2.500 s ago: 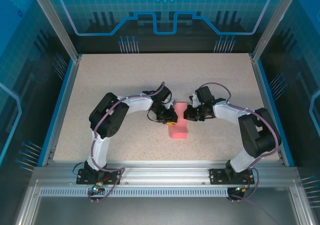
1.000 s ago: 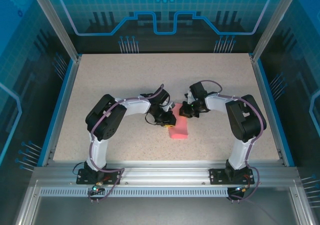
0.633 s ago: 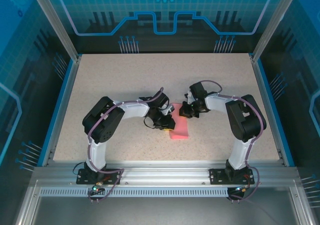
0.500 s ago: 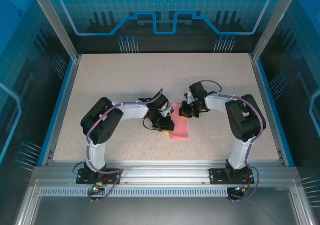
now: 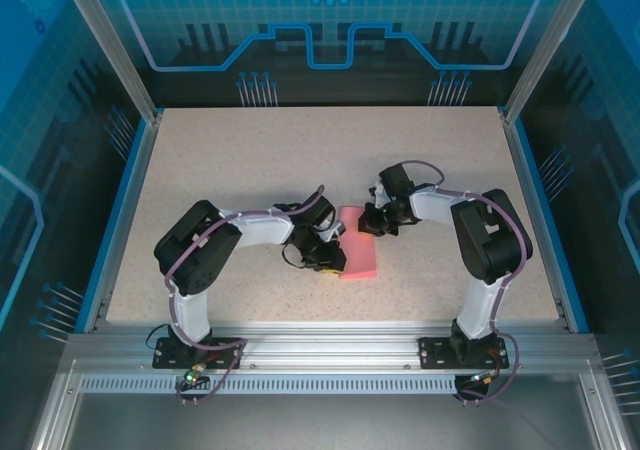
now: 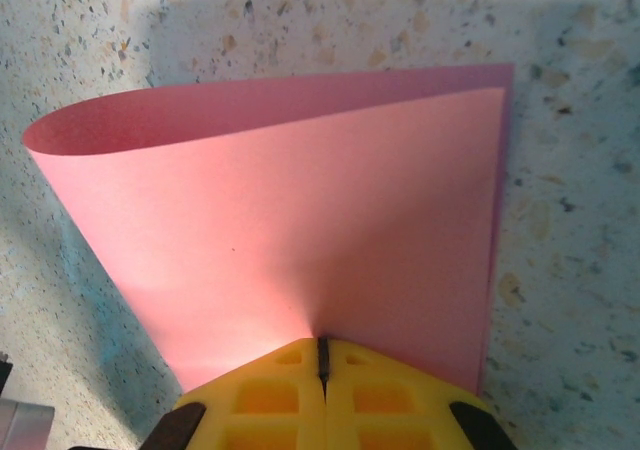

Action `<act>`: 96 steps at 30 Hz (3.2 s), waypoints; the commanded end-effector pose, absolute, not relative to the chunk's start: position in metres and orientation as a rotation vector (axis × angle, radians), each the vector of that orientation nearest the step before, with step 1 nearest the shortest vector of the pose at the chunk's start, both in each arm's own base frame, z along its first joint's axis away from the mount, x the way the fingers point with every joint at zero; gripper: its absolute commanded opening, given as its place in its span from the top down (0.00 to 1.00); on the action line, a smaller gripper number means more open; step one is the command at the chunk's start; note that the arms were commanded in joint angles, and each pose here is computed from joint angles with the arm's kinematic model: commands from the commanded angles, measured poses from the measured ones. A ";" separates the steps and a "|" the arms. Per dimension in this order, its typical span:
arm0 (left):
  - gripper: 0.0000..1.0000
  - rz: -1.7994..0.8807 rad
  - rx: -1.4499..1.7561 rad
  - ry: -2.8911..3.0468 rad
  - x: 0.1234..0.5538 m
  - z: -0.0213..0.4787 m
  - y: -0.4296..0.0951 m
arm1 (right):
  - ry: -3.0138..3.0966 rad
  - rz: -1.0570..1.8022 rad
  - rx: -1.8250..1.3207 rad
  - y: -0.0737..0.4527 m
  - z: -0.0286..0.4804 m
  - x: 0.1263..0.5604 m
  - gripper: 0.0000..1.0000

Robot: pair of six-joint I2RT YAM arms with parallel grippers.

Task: Fold a paper plane with a square sheet of paper (fold left side to right side)
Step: First fold the square sheet of paper in half at the center of the table, then hold the square sheet of paper at the center of the table.

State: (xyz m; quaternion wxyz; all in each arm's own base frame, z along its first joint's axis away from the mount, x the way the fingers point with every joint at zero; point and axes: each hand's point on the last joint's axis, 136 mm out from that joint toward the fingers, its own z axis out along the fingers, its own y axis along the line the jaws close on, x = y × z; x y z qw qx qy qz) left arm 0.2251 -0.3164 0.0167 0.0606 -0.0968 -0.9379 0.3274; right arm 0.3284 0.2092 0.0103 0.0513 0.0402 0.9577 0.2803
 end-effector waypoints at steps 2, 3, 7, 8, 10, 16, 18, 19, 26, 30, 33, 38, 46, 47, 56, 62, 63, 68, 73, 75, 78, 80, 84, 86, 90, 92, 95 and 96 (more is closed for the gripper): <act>0.79 0.890 -0.262 -2.772 0.193 0.012 -0.305 | 3.058 0.657 0.225 0.180 -0.028 0.308 1.00; 0.79 0.888 -0.263 -2.774 0.193 0.012 -0.304 | 3.059 0.655 0.226 0.180 -0.028 0.308 1.00; 0.79 0.900 -0.259 -2.789 0.194 0.014 -0.304 | 3.059 0.657 0.225 0.180 -0.028 0.308 1.00; 0.79 0.908 -0.257 -2.794 0.195 0.016 -0.304 | 3.061 0.658 0.225 0.180 -0.029 0.308 1.00; 0.79 0.919 -0.262 -2.808 0.198 0.021 -0.305 | 3.060 0.659 0.223 0.181 -0.028 0.308 1.00; 0.79 1.018 -0.231 -2.868 0.222 0.046 -0.302 | 3.058 0.657 0.221 0.180 -0.027 0.308 1.00; 0.78 1.060 -0.250 -2.869 0.228 0.052 -0.307 | 3.058 0.657 0.220 0.180 -0.027 0.307 1.00; 0.78 1.073 -0.264 -2.861 0.230 0.053 -0.310 | 3.058 0.658 0.220 0.180 -0.027 0.307 1.00; 0.78 1.140 -0.302 -2.795 0.236 0.048 -0.330 | 3.059 0.657 0.220 0.180 -0.027 0.306 1.00; 0.79 1.137 -0.327 -2.770 0.235 0.041 -0.338 | 3.061 0.655 0.221 0.180 -0.027 0.306 1.00; 0.79 1.107 -0.321 -2.758 0.232 0.034 -0.338 | 3.062 0.657 0.220 0.180 -0.027 0.305 1.00; 0.79 1.050 -0.294 -2.732 0.224 0.025 -0.334 | 3.063 0.654 0.218 0.180 -0.026 0.305 1.00; 0.78 1.003 -0.289 -2.705 0.208 0.018 -0.325 | 3.070 0.648 0.216 0.179 -0.028 0.304 1.00; 0.78 0.994 -0.286 -2.700 0.205 0.017 -0.323 | 3.072 0.644 0.217 0.179 -0.028 0.304 1.00; 0.78 0.978 -0.262 -2.689 0.193 0.018 -0.313 | 3.076 0.635 0.217 0.178 -0.028 0.303 1.00; 0.78 1.007 -0.291 -2.710 0.195 0.030 -0.311 | 3.076 0.637 0.210 0.178 -0.027 0.303 1.00; 0.78 1.031 -0.296 -2.722 0.199 0.037 -0.310 | 3.075 0.640 0.207 0.178 -0.027 0.303 1.00; 0.76 1.185 -0.239 -2.781 0.235 0.073 -0.302 | 3.059 0.668 0.188 0.182 -0.025 0.305 1.00; 0.76 1.249 -0.243 -2.835 0.276 0.084 -0.311 | 3.048 0.677 0.163 0.184 -0.023 0.305 1.00; 0.76 1.258 -0.263 -2.860 0.293 0.083 -0.319 | 3.044 0.680 0.156 0.185 -0.022 0.305 1.00; 0.76 1.285 -0.285 -2.871 0.313 0.081 -0.332 | 3.046 0.679 0.152 0.185 -0.022 0.305 1.00; 0.76 1.266 -0.284 -2.881 0.323 0.073 -0.337 | 3.047 0.685 0.148 0.186 -0.022 0.305 1.00; 0.76 1.209 -0.275 -2.902 0.334 0.052 -0.338 | 3.046 0.685 0.139 0.187 -0.021 0.305 1.00; 0.76 1.220 -0.260 -2.895 0.337 0.048 -0.342 | 3.048 0.684 0.135 0.188 -0.022 0.304 1.00; 0.76 1.193 -0.234 -2.900 0.340 0.037 -0.342 | 3.052 0.676 0.125 0.187 -0.022 0.303 1.00; 0.76 1.162 -0.222 -2.906 0.339 0.032 -0.339 | 3.050 0.675 0.117 0.187 -0.021 0.303 1.00; 0.77 1.136 -0.187 -2.884 0.334 0.021 -0.337 | 3.039 0.683 0.099 0.189 -0.019 0.304 0.99; 0.76 1.129 -0.177 -2.878 0.332 0.018 -0.336 | 3.031 0.691 0.092 0.190 -0.017 0.305 0.99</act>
